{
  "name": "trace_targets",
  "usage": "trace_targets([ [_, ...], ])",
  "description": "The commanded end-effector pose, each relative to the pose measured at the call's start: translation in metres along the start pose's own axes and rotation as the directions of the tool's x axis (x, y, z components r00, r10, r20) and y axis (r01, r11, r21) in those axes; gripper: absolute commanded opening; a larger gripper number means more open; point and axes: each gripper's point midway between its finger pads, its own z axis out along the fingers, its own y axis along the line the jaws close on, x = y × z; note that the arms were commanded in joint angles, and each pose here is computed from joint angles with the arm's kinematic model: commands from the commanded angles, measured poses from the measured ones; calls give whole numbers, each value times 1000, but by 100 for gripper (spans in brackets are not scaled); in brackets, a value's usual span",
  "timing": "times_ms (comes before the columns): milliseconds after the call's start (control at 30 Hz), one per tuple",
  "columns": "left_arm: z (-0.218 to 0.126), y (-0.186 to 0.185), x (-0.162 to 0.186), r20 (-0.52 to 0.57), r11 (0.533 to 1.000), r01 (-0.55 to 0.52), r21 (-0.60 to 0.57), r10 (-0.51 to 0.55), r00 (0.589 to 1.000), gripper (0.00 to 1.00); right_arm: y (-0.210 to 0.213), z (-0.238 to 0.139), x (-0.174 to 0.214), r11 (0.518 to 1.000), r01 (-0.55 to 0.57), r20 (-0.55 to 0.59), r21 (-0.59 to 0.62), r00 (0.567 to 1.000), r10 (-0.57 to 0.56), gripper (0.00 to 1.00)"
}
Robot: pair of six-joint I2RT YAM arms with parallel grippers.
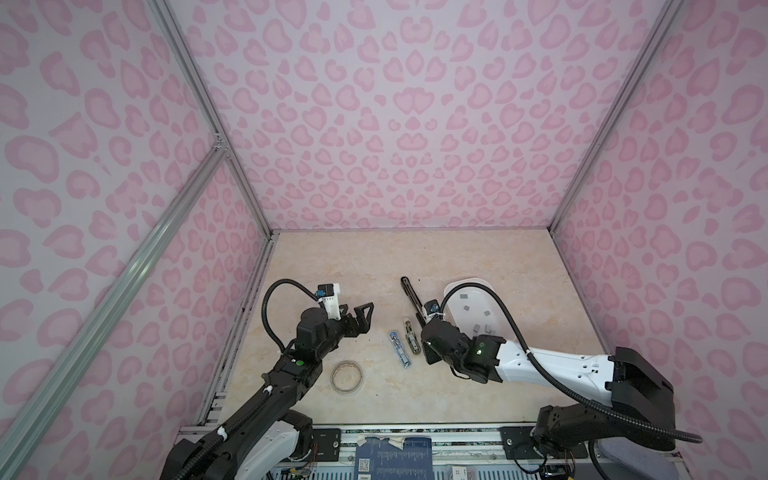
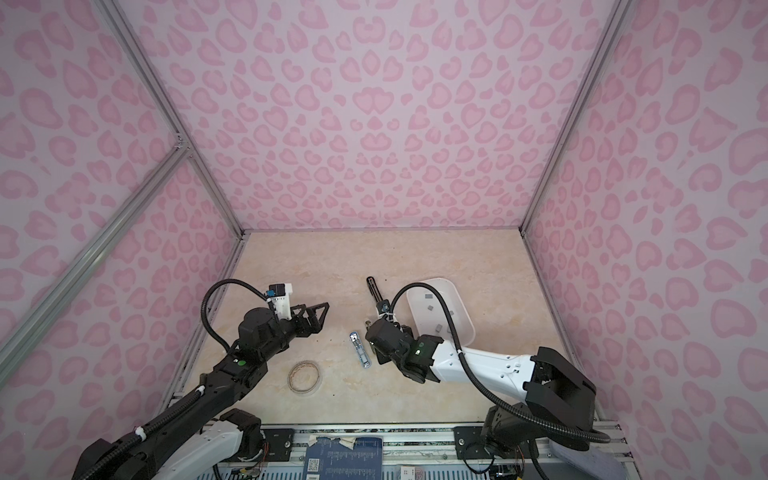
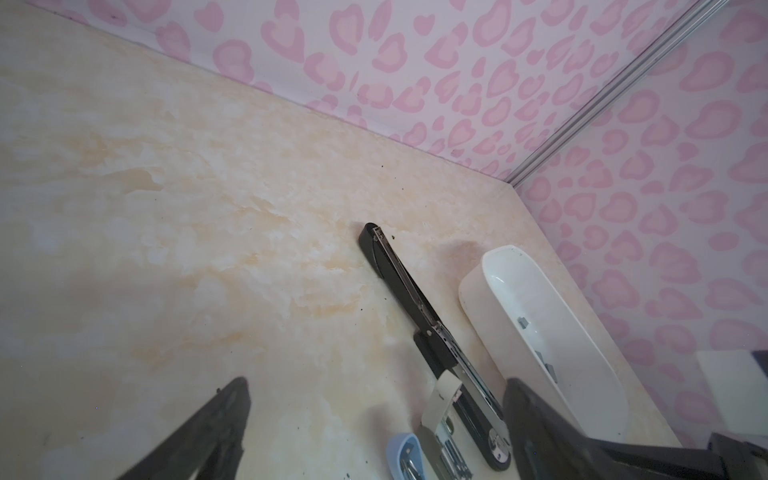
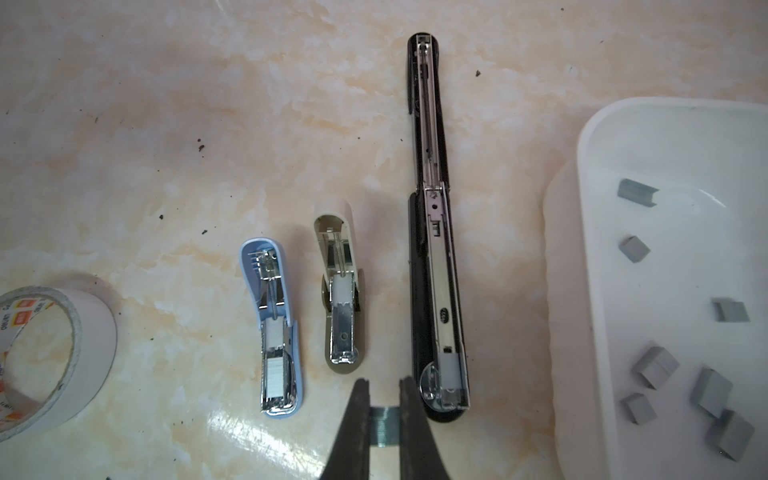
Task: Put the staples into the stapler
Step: 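Lift the staple strip with the right gripper and carry it over the beige mini stapler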
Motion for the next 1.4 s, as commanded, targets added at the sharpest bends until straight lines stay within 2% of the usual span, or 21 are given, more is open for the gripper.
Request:
trace_targets([
  [0,-7,-6,-10,47,1000,-18,19,17,999,96,5,-2,-9,1000,-25,36,7,999,25,7],
  [400,-16,-4,-5,39,1000,6,13,-7,999,96,1,-11,-7,998,-23,17,63,1000,22,6],
  [767,-23,0,13,18,999,36,25,-36,999,96,-2,-10,22,998,-53,-12,44,999,53,5],
  [1067,-31,3,8,39,1000,-12,-1,12,999,96,0,-8,26,998,-49,-1,40,999,49,6],
  [1367,-34,0,1,48,998,-60,-12,60,997,96,20,14,12,999,12,-7,41,1000,-12,4],
])
